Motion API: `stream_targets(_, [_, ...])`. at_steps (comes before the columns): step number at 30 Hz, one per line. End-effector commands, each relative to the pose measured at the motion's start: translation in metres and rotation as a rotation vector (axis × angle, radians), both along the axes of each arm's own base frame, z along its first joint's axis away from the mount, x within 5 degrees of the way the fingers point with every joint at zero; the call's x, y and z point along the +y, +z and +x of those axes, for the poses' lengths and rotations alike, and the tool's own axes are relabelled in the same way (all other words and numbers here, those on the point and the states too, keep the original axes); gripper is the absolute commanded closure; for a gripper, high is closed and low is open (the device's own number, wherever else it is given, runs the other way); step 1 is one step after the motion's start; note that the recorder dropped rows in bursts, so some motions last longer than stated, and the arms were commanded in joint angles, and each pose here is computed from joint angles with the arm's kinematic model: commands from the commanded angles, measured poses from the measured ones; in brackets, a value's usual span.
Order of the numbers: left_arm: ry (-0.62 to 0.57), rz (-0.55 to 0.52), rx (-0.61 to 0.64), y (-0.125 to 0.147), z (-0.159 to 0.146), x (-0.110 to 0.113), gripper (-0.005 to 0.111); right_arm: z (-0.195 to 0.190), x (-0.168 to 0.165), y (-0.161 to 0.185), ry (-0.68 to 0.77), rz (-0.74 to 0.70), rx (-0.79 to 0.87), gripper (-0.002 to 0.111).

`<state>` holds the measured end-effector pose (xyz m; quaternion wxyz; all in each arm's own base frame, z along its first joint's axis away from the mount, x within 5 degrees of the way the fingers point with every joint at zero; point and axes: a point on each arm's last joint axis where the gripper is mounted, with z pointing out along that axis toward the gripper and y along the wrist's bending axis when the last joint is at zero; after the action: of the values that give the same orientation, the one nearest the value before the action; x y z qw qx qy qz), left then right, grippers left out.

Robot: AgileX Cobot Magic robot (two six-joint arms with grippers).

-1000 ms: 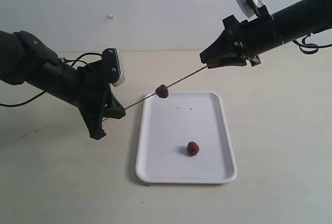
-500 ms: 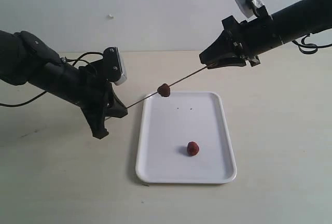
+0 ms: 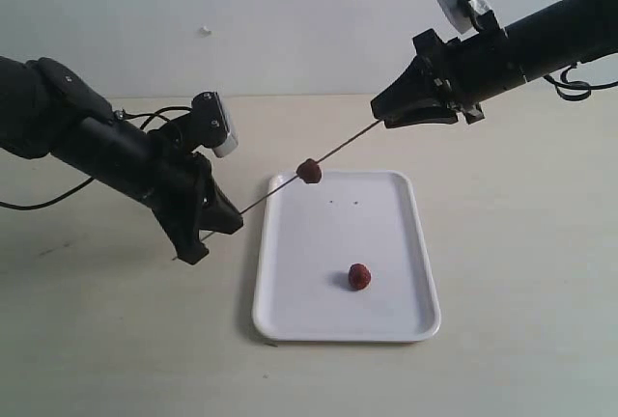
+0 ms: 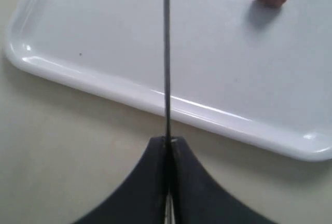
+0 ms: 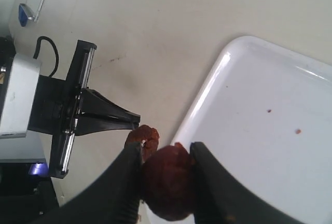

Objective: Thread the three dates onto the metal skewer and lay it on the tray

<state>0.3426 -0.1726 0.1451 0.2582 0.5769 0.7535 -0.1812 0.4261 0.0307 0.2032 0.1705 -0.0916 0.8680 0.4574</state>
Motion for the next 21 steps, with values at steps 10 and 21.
stream_targets(10, [-0.022, -0.001, 0.045, 0.0000, -0.0058, -0.0017, 0.107, 0.0002, 0.0022, 0.0070, 0.008, 0.016, -0.030, 0.077])
stream_targets(21, [0.008, -0.009, 0.074, 0.0000, -0.0063, -0.0019, 0.107, 0.0004, 0.0024, 0.0073, 0.007, 0.020, -0.031, 0.083])
